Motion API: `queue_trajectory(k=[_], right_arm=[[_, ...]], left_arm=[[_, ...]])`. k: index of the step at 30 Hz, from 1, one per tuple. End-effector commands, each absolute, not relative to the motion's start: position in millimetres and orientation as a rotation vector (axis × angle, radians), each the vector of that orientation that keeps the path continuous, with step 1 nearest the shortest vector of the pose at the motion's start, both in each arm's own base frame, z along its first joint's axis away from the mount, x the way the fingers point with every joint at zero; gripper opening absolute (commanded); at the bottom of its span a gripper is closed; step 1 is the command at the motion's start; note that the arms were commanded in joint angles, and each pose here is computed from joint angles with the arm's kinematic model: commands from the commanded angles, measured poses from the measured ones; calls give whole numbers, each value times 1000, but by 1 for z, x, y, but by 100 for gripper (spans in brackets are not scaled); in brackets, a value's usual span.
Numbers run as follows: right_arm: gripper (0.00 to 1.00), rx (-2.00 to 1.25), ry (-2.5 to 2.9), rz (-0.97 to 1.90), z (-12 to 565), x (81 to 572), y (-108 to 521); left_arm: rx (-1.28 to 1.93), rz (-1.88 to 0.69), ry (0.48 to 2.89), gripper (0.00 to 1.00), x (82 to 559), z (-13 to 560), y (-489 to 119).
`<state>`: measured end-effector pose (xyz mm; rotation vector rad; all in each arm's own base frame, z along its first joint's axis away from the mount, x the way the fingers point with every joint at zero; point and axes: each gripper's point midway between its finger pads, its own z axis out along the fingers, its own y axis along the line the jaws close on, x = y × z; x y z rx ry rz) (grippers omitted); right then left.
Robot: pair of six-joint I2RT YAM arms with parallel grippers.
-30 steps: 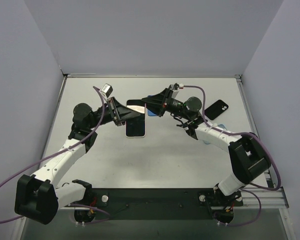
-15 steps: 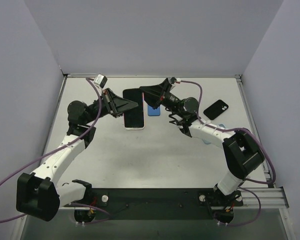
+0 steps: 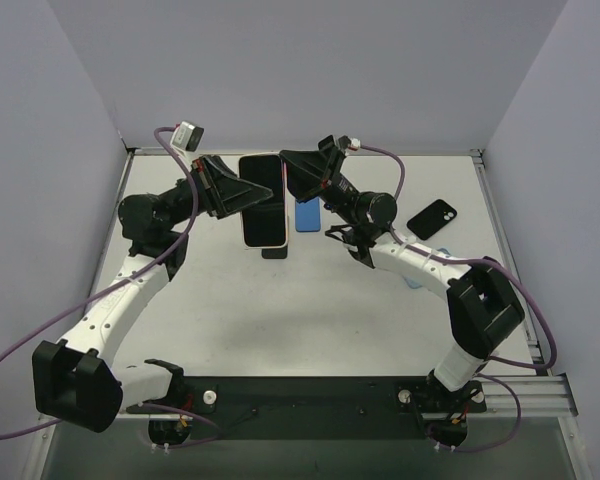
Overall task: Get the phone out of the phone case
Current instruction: Remove the phone case from the phone.
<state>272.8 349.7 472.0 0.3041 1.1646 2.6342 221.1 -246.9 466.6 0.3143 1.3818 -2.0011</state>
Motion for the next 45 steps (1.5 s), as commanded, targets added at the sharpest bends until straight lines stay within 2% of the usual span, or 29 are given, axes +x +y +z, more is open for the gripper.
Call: queue_trajectory(k=[1, 15, 33, 45], right_arm=[[0, 538, 1263, 2876, 436, 280, 361], [0, 600, 1342, 2848, 407, 284, 374], [0, 783, 1539, 2758, 331, 292, 396], [0, 814, 1559, 2761, 323, 297, 401]], left_arm=[[797, -1858, 827, 0, 113, 555, -224], [823, -1875, 732, 0, 97, 569, -218], [862, -1901, 597, 0, 82, 592, -208], [905, -1884, 527, 0, 68, 599, -202]])
